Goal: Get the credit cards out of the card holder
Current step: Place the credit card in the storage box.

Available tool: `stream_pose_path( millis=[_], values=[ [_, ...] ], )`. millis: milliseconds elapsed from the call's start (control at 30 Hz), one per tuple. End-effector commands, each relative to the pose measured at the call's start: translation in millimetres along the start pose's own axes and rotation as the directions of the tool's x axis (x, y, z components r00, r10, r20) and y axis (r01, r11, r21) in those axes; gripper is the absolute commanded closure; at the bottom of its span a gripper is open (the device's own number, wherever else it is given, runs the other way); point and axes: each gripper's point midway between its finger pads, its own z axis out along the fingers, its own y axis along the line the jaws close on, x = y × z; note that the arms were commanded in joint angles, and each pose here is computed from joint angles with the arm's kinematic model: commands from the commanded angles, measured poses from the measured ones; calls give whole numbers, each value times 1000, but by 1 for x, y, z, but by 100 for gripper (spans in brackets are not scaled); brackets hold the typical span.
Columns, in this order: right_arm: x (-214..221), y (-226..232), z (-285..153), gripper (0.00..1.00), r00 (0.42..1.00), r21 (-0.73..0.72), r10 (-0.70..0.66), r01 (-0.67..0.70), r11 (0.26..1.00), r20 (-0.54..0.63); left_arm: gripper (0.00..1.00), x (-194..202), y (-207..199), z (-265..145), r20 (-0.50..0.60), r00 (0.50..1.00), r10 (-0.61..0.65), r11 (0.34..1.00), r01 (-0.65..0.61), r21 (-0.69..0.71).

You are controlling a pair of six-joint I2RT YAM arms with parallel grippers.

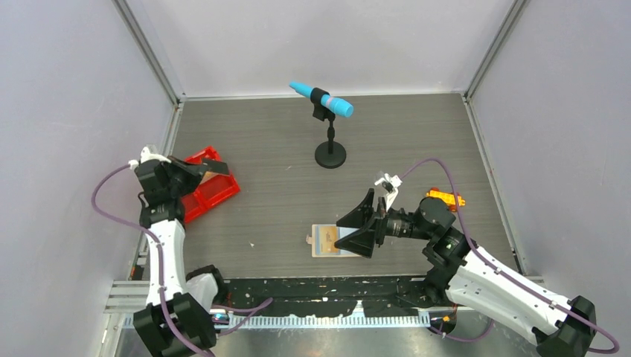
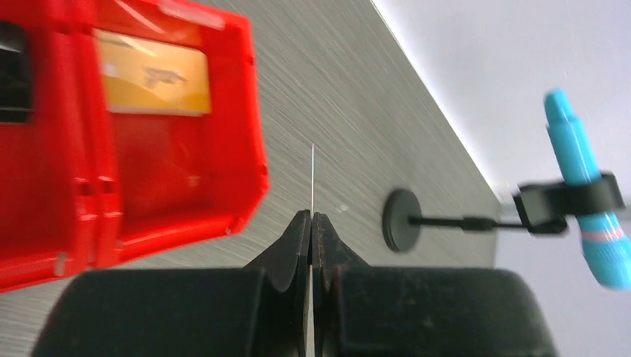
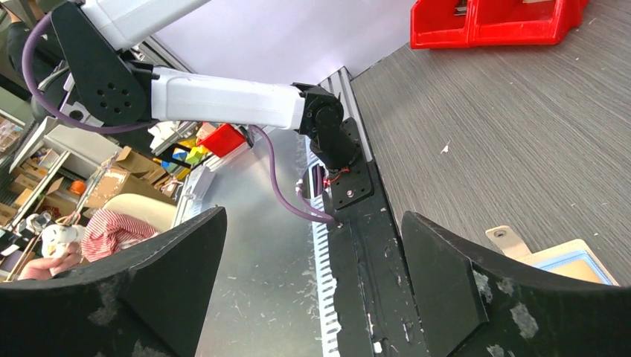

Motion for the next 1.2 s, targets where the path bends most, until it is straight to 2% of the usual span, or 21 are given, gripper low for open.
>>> stream_pose_path(
  millis=[0, 67, 133, 233, 467, 633, 1067, 1167],
  values=[
    [-8, 8, -4, 5, 999, -12, -19, 19, 1000, 41, 100, -68, 25, -18, 378, 922, 88, 986, -26, -167],
    [-8, 11, -7, 5, 999, -14, -24, 24, 1000, 44, 100, -86, 42, -36, 512, 851, 115, 970, 14, -242],
    [-9, 13, -10, 5, 998, -12, -32, 33, 999, 51, 100, -98, 52, -48, 592, 792, 151, 958, 31, -287],
    [-10, 14, -14, 5, 997, -6, -40, 41, 999, 64, 100, -109, 57, -55, 622, 757, 201, 943, 23, -332],
    [-7, 16, -19, 5, 997, -2, -41, 41, 999, 61, 100, -123, 71, -54, 593, 768, 241, 911, 32, -412],
    [-6, 18, -24, 5, 996, 10, -56, 56, 998, 64, 100, -123, 90, -43, 537, 817, 211, 893, 62, -445],
    [10, 13, -34, 5, 999, 53, -43, 43, 998, 7, 100, -126, 129, -21, 427, 877, 223, 854, 36, -519],
    [13, 10, -34, 5, 999, 65, -35, 36, 997, -15, 100, -123, 128, -10, 395, 892, 221, 867, 5, -498]
  ],
)
